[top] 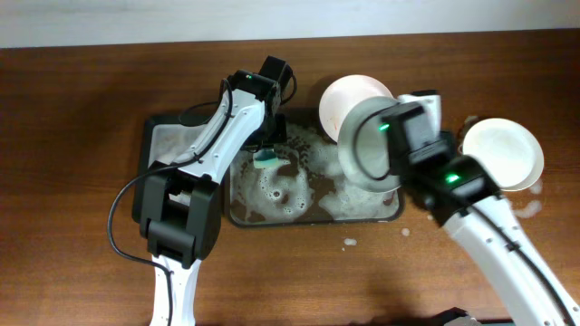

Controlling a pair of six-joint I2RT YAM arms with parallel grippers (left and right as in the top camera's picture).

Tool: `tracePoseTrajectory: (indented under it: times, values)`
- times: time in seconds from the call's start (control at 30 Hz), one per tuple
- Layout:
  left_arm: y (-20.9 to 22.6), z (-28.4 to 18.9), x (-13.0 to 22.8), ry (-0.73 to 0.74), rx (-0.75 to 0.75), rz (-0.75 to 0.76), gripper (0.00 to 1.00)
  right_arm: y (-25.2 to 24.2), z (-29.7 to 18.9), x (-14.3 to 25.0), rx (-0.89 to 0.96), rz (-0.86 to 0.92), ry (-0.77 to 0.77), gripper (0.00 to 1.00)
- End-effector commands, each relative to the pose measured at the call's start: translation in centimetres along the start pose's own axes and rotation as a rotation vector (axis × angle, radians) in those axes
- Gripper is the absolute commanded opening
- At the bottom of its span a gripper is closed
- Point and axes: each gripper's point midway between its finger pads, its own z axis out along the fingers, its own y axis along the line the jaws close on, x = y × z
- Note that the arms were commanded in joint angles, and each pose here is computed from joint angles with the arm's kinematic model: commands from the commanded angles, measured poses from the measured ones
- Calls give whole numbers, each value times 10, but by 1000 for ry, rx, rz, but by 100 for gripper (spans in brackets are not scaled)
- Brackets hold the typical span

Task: Clean dirty plates on tray and stack at the side
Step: 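Carry the plate right and set it on the plate stack, then grasp the pinkish plate in the tray with the right gripper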

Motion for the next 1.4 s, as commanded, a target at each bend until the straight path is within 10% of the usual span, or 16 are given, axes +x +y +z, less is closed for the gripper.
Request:
tracePoseTrajectory:
  times: [0.0,0.27,0.53,0.77,0.9,1.17,1.37]
  values:
    - [-1,-21,-8,-45,29,12,1,-2,7,4,-329,224,90,4]
    - [-1,-21,-9,-47,30,11,1,-185,64,26,-111,857,70,4]
    - [-2,-21,-9,-48,31,11,0,-255,175,114,11,1056,241,4]
    - [-2,-21,-10,-51,33,11,0,-255,210,122,21,1029,239,7]
    - [-2,-21,-10,-53,33,11,1,-252,211,119,-2,1031,233,41]
    - [-2,-21,-10,-54,34,11,0,-198,188,87,-223,945,253,40]
    - [-2,-21,-10,-52,33,11,1,-71,173,31,-427,655,276,40]
